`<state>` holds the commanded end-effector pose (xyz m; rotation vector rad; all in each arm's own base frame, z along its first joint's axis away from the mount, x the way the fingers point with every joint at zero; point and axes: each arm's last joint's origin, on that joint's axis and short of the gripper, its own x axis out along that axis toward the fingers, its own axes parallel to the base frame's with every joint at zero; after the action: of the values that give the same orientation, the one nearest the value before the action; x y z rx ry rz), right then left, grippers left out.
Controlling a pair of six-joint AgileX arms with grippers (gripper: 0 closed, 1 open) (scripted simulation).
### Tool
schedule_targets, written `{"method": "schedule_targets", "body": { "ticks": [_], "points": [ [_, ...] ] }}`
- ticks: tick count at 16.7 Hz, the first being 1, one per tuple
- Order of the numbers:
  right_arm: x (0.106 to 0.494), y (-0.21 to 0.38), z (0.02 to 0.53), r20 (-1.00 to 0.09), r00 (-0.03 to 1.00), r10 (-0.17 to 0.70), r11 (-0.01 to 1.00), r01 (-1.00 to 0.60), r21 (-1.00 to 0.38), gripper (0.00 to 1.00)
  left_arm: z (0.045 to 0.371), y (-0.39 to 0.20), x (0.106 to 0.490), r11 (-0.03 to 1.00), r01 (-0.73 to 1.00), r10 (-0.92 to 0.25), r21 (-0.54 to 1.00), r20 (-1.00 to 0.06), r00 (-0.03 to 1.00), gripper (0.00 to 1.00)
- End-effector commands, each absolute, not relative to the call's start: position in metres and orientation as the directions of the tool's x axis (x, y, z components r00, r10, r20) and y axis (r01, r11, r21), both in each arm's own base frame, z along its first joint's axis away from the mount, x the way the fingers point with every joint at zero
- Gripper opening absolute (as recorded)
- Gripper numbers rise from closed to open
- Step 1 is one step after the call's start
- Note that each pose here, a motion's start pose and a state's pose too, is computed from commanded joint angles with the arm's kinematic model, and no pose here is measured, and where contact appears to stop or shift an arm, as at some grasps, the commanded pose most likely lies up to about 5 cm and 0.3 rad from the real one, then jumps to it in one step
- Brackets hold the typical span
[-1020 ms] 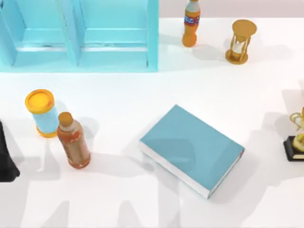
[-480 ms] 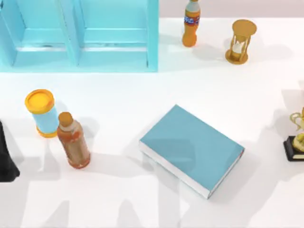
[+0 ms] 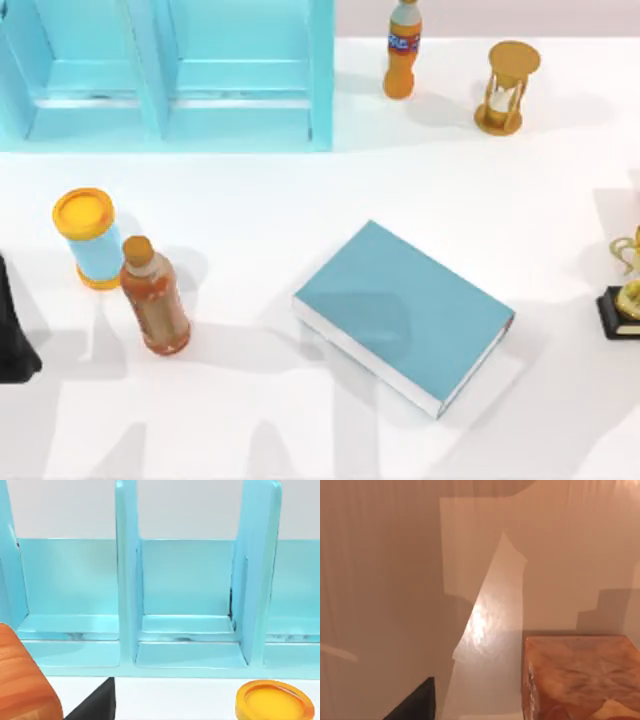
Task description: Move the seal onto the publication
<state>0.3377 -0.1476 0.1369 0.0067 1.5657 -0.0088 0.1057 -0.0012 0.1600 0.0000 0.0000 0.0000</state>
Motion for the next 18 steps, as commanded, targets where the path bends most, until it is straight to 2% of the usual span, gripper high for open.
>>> {"method": "schedule_targets", "body": {
  "ticks": [5, 18],
  "points": [
    [0.3363, -0.1469, 0.1321, -1.000, 0.004, -0.001, 1.000, 0.010, -0.001, 1.00, 0.1600, -0.0012, 0.1057, 1.000, 0.000, 0.000, 0.000, 0.000, 1.000, 1.00],
    [0.3363, -0.1469, 0.1321, -1.000, 0.004, -0.001, 1.000, 0.010, -0.001, 0.02, 0.1600, -0.0012, 0.1057, 1.000, 0.000, 0.000, 0.000, 0.000, 1.000, 1.00]
  ]
}}
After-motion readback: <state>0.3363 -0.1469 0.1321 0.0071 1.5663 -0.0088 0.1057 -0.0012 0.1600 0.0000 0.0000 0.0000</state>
